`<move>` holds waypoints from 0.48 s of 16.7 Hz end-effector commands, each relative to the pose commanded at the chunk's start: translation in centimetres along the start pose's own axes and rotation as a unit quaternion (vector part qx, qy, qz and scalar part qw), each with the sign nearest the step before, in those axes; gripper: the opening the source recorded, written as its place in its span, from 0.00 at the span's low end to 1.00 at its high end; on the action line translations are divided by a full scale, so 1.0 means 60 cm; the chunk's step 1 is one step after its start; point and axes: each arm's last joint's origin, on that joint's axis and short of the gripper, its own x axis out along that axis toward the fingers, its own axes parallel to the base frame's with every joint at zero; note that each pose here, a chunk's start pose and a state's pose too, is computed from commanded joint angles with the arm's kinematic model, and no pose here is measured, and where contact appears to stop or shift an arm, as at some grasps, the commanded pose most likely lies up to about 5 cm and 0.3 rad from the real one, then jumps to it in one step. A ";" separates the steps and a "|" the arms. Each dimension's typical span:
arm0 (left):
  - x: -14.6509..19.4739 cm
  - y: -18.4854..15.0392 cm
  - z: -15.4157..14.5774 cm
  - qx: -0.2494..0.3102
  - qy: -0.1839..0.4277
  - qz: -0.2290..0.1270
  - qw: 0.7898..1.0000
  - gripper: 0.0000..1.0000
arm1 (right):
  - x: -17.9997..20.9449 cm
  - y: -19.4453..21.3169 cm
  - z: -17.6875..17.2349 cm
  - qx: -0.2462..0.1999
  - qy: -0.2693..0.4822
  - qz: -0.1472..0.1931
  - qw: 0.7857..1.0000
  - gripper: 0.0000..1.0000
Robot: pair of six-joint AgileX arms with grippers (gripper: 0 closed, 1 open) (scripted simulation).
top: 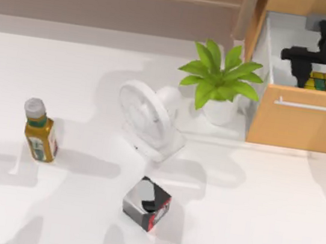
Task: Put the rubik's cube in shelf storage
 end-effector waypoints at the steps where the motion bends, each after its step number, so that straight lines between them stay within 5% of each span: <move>1: 0.000 0.000 0.000 0.000 0.000 0.000 1.000 1.00 | 0.000 0.000 0.000 0.000 0.000 0.000 1.000 0.32; 5: 0.000 0.000 0.000 0.000 0.000 0.000 1.000 1.00 | 0.000 0.000 0.000 0.000 0.000 0.000 1.000 0.02; 8: 0.000 0.000 0.000 0.000 0.000 0.000 1.000 1.00 | 0.000 0.000 0.000 0.000 0.000 0.000 1.000 0.00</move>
